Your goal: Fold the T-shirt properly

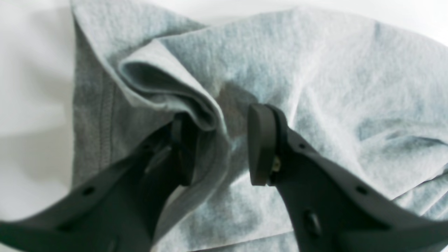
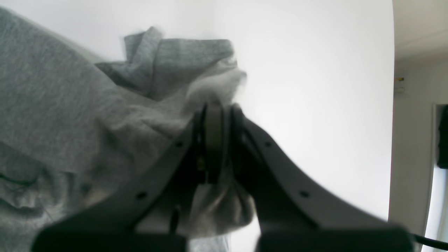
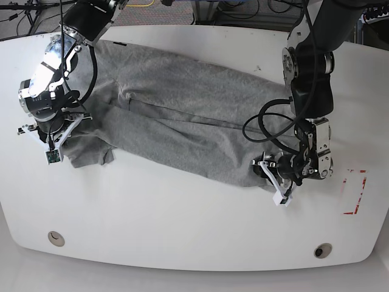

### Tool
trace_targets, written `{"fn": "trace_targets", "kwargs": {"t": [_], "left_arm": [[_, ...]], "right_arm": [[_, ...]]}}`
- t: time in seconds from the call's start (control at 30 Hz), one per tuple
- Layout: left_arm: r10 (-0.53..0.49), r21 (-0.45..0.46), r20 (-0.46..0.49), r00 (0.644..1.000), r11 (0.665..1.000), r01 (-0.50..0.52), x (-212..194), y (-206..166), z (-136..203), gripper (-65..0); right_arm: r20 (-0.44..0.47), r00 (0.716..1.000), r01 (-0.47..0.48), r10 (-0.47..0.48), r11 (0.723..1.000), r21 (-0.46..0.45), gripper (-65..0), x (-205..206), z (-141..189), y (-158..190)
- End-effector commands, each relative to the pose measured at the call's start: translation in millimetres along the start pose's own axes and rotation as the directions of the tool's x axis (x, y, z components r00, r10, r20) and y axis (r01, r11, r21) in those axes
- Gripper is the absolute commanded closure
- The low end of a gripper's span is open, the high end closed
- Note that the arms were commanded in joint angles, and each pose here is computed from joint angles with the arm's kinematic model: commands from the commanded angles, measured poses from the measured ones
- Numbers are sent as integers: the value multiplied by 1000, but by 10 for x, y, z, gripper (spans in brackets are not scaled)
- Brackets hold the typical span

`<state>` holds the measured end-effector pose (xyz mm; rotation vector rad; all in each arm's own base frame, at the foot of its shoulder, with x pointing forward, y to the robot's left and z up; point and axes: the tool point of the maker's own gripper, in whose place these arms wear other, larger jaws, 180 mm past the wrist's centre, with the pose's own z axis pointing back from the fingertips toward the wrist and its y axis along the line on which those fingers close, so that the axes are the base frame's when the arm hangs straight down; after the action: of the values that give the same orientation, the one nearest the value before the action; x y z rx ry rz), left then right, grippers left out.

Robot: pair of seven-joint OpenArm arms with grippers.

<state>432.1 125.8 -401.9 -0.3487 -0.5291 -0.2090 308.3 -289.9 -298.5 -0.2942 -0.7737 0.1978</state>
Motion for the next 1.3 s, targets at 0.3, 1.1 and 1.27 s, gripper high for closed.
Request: {"fn": "trace_targets", "kwargs": {"t": [0.3,1.1,1.27], "left_arm": [[-21,4,61,998,1000,21,242,8,90,0],[15,53,121,993,998,-22,408,103,210,0],[-48,108,189,981,994,28,576,124,463,0]], "right_arm": [[52,999,-5,6,1000,-21,-5,152,43,-81],[56,998,-9,10,1000,-24,-5,168,56,-88],[75,997,-16,19,999,-40,-5,229,107,-115]]}}
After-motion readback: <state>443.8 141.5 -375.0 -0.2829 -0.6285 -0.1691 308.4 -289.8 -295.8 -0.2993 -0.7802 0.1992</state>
